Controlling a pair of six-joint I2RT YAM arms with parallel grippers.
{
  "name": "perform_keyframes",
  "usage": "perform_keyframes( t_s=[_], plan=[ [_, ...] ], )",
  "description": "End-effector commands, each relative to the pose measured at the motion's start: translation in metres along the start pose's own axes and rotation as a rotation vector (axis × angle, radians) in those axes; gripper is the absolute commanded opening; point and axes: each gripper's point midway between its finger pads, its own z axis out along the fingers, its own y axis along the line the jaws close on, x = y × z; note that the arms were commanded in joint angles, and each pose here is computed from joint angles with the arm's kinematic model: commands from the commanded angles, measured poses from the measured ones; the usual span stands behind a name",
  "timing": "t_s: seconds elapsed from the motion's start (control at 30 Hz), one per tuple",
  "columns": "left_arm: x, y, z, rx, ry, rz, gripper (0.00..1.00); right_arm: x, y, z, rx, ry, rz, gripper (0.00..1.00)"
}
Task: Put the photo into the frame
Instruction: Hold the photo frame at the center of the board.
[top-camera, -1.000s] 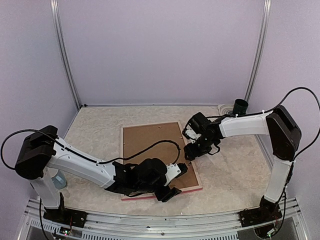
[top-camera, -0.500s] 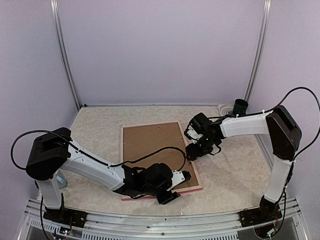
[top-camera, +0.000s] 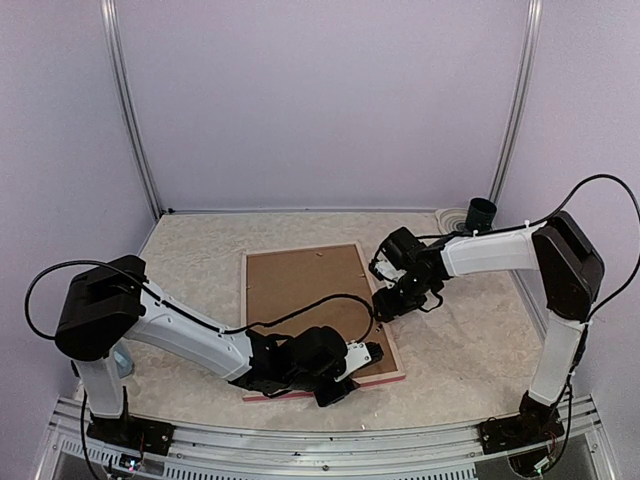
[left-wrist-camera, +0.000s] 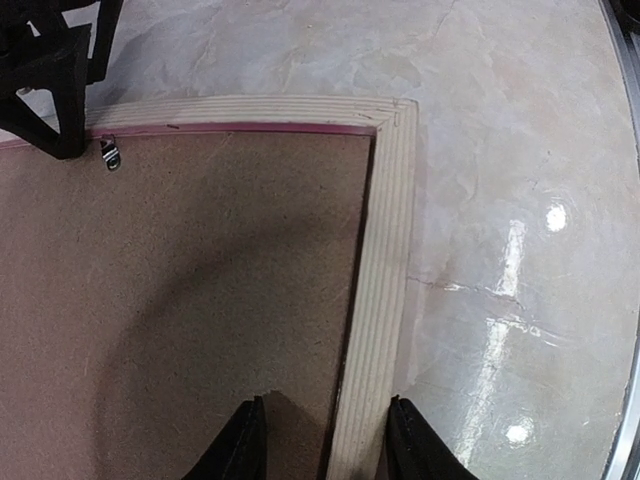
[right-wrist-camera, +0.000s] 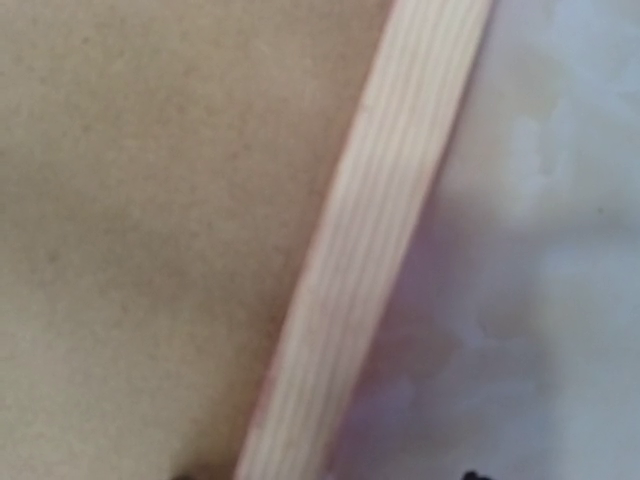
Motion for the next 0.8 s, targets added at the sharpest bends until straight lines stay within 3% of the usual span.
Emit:
perform_keyframes(
  t_s=[0.0, 0.23, 0.77],
  plan=[
    [0.008, -0.005, 0.008, 0.016, 0.024, -0.009, 0.39, 0.028, -0.011, 0.007, 0.031, 0.074, 0.011, 0.59],
    [0.012, -0.002, 0.014, 0.009, 0.037, -0.035, 0.31, 0.042, -0.011, 0.005, 0.057, 0.107, -0.001, 0.57],
    [0.017, 0.004, 0.015, -0.011, 0.045, -0.060, 0.29, 0.063, -0.008, -0.003, 0.133, 0.172, -0.057, 0.56]
  ],
)
